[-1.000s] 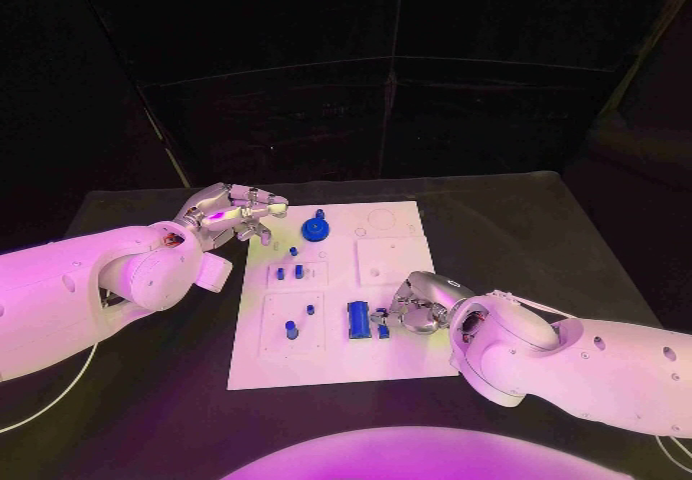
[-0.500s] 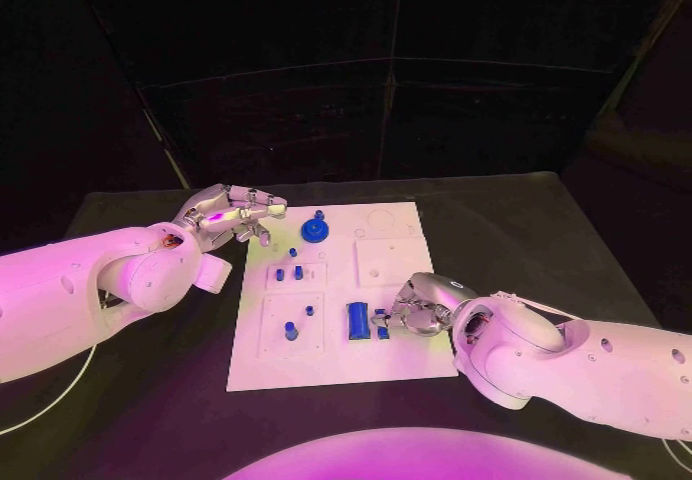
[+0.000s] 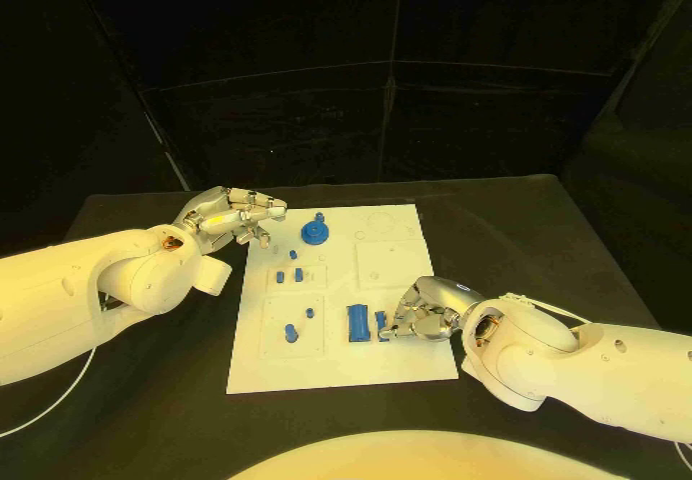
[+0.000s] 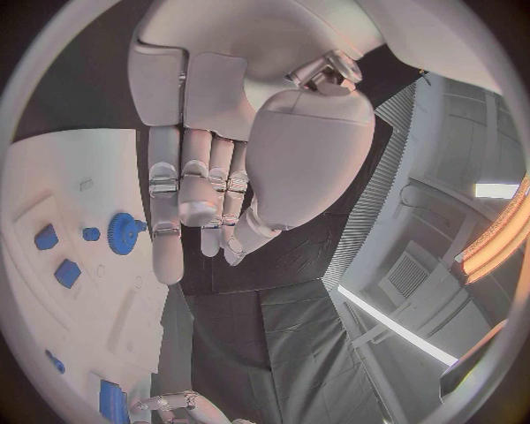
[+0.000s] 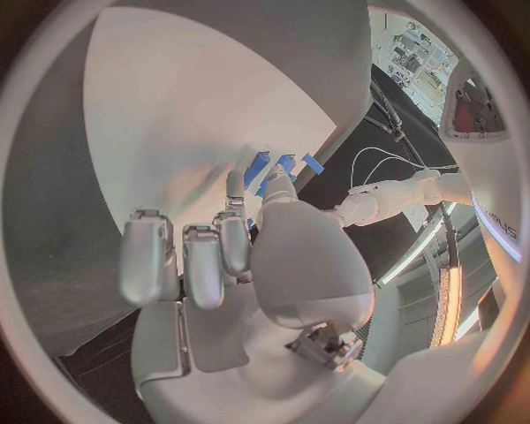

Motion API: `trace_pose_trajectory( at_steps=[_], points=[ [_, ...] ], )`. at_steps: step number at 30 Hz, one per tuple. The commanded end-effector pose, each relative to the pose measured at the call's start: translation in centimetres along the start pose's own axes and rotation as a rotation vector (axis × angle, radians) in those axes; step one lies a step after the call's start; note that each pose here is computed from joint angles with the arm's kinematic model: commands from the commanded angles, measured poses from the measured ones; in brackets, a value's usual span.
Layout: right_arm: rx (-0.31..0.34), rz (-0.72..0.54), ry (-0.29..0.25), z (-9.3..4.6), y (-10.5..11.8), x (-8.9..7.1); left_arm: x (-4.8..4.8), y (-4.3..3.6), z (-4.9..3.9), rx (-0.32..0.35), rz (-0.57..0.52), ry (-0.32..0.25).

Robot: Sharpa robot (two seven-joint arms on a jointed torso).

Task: Assemble the parts on the task board

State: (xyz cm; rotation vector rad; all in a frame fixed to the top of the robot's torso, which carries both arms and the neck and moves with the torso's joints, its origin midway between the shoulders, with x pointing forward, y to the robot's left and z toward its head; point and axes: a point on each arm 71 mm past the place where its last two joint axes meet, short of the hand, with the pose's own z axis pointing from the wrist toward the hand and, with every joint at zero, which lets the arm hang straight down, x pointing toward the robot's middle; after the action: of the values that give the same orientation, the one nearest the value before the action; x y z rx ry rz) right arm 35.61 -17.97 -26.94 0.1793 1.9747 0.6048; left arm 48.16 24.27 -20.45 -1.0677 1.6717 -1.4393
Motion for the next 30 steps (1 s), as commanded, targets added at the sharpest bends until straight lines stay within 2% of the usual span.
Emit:
trace_pose_trajectory(
  at_steps=[1, 12, 18, 24, 27, 30],
  points=[
    [-0.033, -0.008, 0.03, 0.1, 0.2, 0.2, 0.09, -0.14, 0.05, 0.009, -0.004, 0.01],
    [-0.013, -0.045, 0.027, 0.9, 0.2, 0.5, 0.21, -0.13, 0.14, 0.009, -0.005, 0.013],
    [-0.036, -0.038, 0.006, 0.6, 0.9, 0.4, 0.09, -0.12, 0.15, 0.008, -0.004, 0.009],
    [-0.087, 0.02, -0.002, -0.2, 1.2, 0.1, -0.09, -0.1, 0.18, 0.009, -0.002, 0.003],
    [-0.1, 0.095, 0.002, -0.4, 0.9, -0.2, -0.1, -0.12, 0.17, 0.014, -0.001, 0.0],
    [-0.125, 0.185, -0.024, -0.1, 0.4, -1.2, -0.16, -0.16, 0.24, 0.021, 0.001, -0.008]
  ],
)
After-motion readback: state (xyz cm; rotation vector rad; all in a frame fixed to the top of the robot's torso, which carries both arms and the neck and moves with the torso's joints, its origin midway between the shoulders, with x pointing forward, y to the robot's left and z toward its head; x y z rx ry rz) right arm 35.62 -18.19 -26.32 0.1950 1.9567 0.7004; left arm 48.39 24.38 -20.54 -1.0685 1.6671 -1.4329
